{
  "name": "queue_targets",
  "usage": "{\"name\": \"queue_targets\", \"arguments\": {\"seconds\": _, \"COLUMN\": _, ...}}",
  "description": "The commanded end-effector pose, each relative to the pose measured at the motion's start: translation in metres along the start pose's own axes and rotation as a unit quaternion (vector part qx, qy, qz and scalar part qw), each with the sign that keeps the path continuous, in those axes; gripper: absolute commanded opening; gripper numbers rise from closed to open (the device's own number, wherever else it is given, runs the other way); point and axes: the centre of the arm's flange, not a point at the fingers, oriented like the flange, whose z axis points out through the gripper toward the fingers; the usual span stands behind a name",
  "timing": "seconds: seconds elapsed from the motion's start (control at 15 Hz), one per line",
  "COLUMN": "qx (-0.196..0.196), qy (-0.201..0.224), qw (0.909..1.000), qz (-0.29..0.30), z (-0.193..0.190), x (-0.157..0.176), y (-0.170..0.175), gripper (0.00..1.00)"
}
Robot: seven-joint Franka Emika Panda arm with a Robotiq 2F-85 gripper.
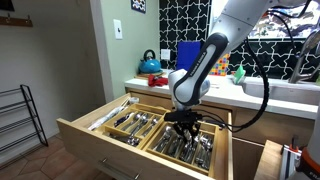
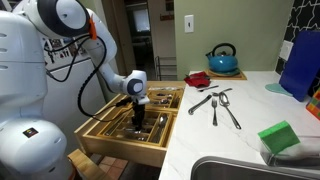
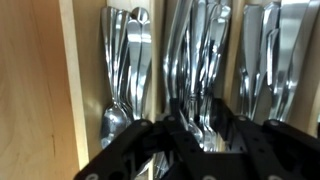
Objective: Slide the silver bread knife a little to the left, pick up the silver fork from the kitchen counter and put it in the open drawer in the second cutlery compartment from the right
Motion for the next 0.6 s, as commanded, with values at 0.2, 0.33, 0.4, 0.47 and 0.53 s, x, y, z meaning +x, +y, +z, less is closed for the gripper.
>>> {"name": "queue_targets", "arguments": {"seconds": 0.2, "qx": 0.035, "qy": 0.032, "qw": 0.9987, "qz": -0.018, "z": -0.049, "x": -0.015, "y": 0.019, "gripper": 0.19}}
{"name": "queue_targets", "arguments": {"seconds": 0.33, "qx": 0.049, "qy": 0.046, "qw": 0.9974, "qz": -0.027, "z": -0.067, "x": -0.017, "y": 0.023, "gripper": 0.06}}
{"name": "queue_targets", "arguments": {"seconds": 0.4, "qx": 0.053, "qy": 0.055, "qw": 0.9964, "qz": -0.037, "z": -0.075, "x": -0.017, "y": 0.026, "gripper": 0.05}}
{"name": "queue_targets", "arguments": {"seconds": 0.47, "qx": 0.05, "qy": 0.067, "qw": 0.9944, "qz": -0.065, "z": -0.085, "x": -0.018, "y": 0.033, "gripper": 0.38}}
{"name": "queue_targets", "arguments": {"seconds": 0.53, "qx": 0.05, "qy": 0.078, "qw": 0.9904, "qz": -0.102, "z": -0.094, "x": -0.017, "y": 0.044, "gripper": 0.33}}
